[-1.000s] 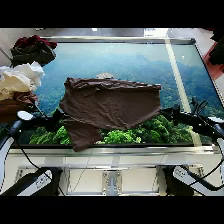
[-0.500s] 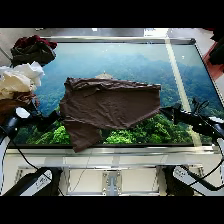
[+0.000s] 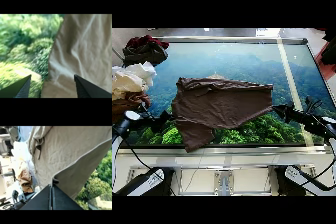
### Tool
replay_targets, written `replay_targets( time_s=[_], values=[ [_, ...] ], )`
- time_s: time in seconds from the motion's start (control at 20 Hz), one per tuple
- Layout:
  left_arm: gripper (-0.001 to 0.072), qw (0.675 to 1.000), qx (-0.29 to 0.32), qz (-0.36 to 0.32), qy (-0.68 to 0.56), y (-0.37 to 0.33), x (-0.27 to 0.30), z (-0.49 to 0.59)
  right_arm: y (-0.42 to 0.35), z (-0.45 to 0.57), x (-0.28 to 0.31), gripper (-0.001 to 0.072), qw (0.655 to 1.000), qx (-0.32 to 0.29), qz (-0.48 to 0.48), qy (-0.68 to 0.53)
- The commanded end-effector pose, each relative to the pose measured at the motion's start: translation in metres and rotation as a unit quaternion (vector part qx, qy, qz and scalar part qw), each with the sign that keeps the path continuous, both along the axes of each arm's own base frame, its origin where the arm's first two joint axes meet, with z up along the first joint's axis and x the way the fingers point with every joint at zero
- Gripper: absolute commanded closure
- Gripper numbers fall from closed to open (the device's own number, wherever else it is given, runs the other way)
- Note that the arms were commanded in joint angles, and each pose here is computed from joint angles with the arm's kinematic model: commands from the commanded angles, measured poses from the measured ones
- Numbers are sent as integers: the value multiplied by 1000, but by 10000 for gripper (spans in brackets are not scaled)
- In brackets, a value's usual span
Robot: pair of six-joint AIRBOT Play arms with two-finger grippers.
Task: Fold the shirts.
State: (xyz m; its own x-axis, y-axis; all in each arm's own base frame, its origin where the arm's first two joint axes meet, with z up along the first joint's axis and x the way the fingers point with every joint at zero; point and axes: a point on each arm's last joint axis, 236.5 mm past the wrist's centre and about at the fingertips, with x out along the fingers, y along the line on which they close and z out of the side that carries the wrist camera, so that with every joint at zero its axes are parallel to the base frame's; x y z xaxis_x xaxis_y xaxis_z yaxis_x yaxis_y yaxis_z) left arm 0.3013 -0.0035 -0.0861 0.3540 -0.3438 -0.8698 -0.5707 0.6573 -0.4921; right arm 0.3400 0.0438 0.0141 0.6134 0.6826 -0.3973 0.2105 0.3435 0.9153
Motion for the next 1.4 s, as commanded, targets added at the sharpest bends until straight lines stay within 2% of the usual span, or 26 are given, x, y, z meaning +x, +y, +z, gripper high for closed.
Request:
replay_targets(
  time_s=[0.0, 0.2, 0.55, 0.65, 0.75, 0.8, 0.95, 1.05, 1.15, 1.2, 1.25, 1.35],
  values=[
    [129, 998, -57, 20, -25, 1, 1, 7, 0, 3, 3, 686, 1000, 6, -5, -5],
    [129, 996, -82, 4, -24, -14, -9, -2, -2, 16, 11, 685, 999, 22, -20, -28],
    [146, 988, -150, 1, -43, -35, 5, -4, -2, 18, 12, 686, 999, 26, -20, -31],
    [309, 987, -150, 4, -51, -34, 9, -6, -1, 18, 11, 686, 999, 27, -19, -31],
    [633, 987, -140, 19, -70, -27, 20, -4, -1, 19, 11, 686, 999, 27, -18, -32],
    [690, 987, -136, 24, -84, -24, 25, -2, 0, 19, 11, 686, 999, 24, -15, -36],
    [691, 975, -170, 31, -139, -30, 47, 24, 4, 26, 8, 686, 998, 31, -3, -46],
    [692, 933, -247, -2, -260, -49, 75, 100, 10, 59, 7, 688, 994, 42, 7, -99],
    [695, 853, -313, -20, -417, -50, 93, 218, 17, 116, -1, 689, 984, 5, 24, -179],
    [696, 813, -319, -43, -485, -50, 88, 277, 22, 154, -9, 689, 973, -23, 26, -228],
    [696, 782, -298, -83, -541, -57, 74, 330, 28, 194, -20, 689, 961, -48, 23, -272],
    [696, 736, -207, -157, -625, -78, 34, 414, 43, 277, -60, 689, 923, -119, 9, -367]
  ],
)
